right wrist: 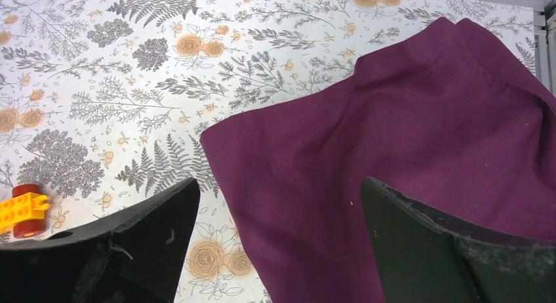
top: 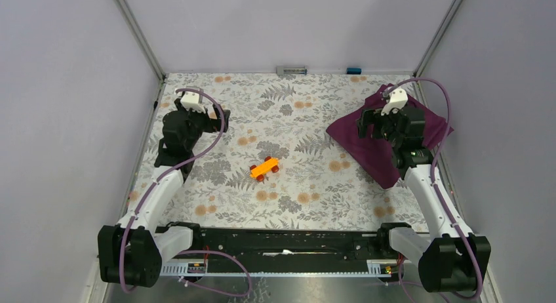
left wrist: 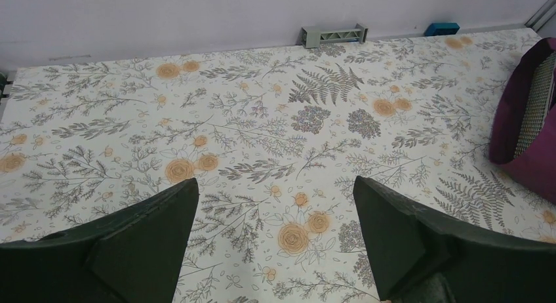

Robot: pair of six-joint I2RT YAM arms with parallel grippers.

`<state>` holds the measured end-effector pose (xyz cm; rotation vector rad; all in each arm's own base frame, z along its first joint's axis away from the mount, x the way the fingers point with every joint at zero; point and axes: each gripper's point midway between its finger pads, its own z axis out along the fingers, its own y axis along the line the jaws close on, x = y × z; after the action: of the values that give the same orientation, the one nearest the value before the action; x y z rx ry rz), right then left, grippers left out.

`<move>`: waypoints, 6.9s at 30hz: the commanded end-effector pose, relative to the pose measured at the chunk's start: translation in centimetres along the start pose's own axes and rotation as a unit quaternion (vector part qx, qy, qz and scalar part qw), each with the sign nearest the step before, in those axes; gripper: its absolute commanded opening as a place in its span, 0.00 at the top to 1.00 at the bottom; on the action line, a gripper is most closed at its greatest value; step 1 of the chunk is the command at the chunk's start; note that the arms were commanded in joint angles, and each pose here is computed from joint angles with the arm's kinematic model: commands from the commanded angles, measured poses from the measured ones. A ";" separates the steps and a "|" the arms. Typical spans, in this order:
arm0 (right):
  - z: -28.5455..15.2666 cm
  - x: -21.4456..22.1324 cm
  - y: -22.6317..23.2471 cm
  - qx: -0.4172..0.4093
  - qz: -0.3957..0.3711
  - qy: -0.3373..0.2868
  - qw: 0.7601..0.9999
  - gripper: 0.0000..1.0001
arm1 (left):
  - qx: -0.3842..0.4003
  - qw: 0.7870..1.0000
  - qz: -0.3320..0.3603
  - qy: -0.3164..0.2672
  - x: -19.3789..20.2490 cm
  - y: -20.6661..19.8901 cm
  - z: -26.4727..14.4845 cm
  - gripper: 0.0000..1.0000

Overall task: Open and lay out the surgical kit
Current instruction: Move the distractor to the center of the board, then move the surgical kit at the center of the board.

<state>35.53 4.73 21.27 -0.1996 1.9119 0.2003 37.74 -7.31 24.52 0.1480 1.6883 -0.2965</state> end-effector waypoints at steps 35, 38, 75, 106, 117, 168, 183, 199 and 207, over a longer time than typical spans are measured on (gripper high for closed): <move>-1.1 2.2 2.3 -0.090 -0.106 0.021 0.990 0.01 | 0.273 0.893 0.224 0.281 15.5 -13.4 -0.9 0.06; -0.8 2.6 2.2 -0.090 -0.107 0.028 0.990 0.01 | 0.276 0.877 0.243 0.310 17.4 -13.9 -0.6 0.07; 1.1 6.1 -0.1 -0.050 -0.128 0.095 0.986 0.01 | 0.240 0.759 0.466 0.385 18.2 2.2 21.1 0.75; 1.7 7.9 -1.1 -0.038 -0.134 0.129 0.982 0.01 | -0.039 0.789 0.586 0.180 13.1 15.0 34.0 0.04; 2.0 8.4 -1.3 -0.036 -0.132 0.141 0.981 0.01 | -0.050 0.774 0.608 0.170 12.6 17.2 33.1 0.01; 8.5 12.6 10.7 -0.192 -0.122 0.295 0.928 0.94 | 0.103 0.947 0.193 0.237 5.9 -2.4 3.1 0.01; 20.9 5.9 28.8 -0.233 -0.002 0.239 0.943 0.89 | -0.037 0.957 0.143 0.251 4.6 3.1 3.0 0.01; 20.0 -4.3 28.0 -0.187 0.014 0.153 0.970 0.12 | -0.005 0.973 -0.004 0.229 4.1 0.8 8.5 0.01; 18.4 -7.3 15.5 -0.099 0.036 0.100 0.989 0.10 | 0.035 0.963 -0.146 0.221 4.5 -2.4 14.4 0.01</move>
<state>48.19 31.13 17.34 -0.4220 2.2460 0.5164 47.30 -10.52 15.61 0.1107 2.2539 -0.3701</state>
